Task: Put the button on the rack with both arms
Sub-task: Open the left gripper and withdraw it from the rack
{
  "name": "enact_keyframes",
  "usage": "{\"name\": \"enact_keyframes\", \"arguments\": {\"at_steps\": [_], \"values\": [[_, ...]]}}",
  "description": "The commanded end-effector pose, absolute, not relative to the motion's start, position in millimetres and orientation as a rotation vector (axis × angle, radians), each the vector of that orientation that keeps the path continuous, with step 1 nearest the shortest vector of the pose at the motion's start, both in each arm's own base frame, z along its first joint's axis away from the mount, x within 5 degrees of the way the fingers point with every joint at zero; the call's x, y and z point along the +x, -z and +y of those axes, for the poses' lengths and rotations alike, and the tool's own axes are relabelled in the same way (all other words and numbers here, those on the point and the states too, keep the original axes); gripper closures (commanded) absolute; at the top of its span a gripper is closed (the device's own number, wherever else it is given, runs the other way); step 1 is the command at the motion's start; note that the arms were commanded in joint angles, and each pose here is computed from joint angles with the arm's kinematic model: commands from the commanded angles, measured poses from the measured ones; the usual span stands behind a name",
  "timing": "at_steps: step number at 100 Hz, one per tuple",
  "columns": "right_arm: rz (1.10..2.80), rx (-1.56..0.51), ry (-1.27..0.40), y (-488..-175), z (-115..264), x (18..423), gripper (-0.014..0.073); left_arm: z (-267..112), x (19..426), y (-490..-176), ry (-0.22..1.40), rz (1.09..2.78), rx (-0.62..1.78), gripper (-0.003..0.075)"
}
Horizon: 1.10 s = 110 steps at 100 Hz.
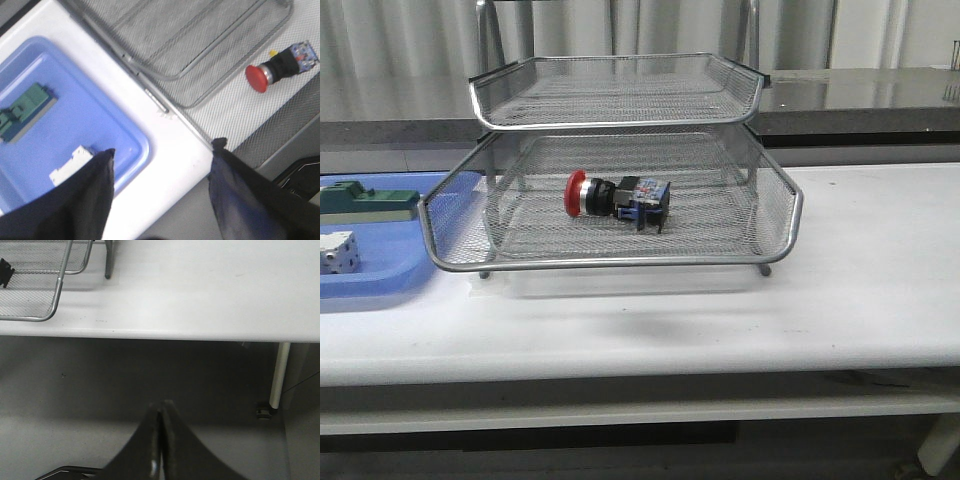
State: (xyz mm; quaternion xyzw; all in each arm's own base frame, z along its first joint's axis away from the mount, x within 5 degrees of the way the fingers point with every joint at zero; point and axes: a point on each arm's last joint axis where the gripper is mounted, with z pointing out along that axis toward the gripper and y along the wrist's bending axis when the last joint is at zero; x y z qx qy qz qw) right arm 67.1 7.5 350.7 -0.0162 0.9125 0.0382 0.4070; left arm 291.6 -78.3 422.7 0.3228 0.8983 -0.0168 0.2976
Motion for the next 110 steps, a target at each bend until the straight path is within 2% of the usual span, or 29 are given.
{"name": "enact_keyframes", "arguments": {"at_steps": [1,16,45,75,110], "values": [[2.221,-0.039,-0.087,-363.3,6.8,70.3,0.0666,-60.7,269.0,-440.0,0.035,2.298,0.737,0.0312],[2.221,-0.039,-0.087,-363.3,6.8,70.3,0.0666,-40.6,243.1,-429.9,-0.005,2.212,0.613,0.0312],[2.221,-0.039,-0.087,-363.3,6.8,70.3,0.0666,-24.4,172.9,-407.1,-0.061,1.886,0.444,0.0313],[2.221,-0.039,-0.087,-363.3,6.8,70.3,0.0666,-16.6,111.6,-359.8,-0.008,1.611,0.268,0.0313],[2.221,-0.039,-0.087,-363.3,6.8,70.3,0.0666,-7.2,73.1,-312.4,0.05,1.413,0.096,0.0313]]}}
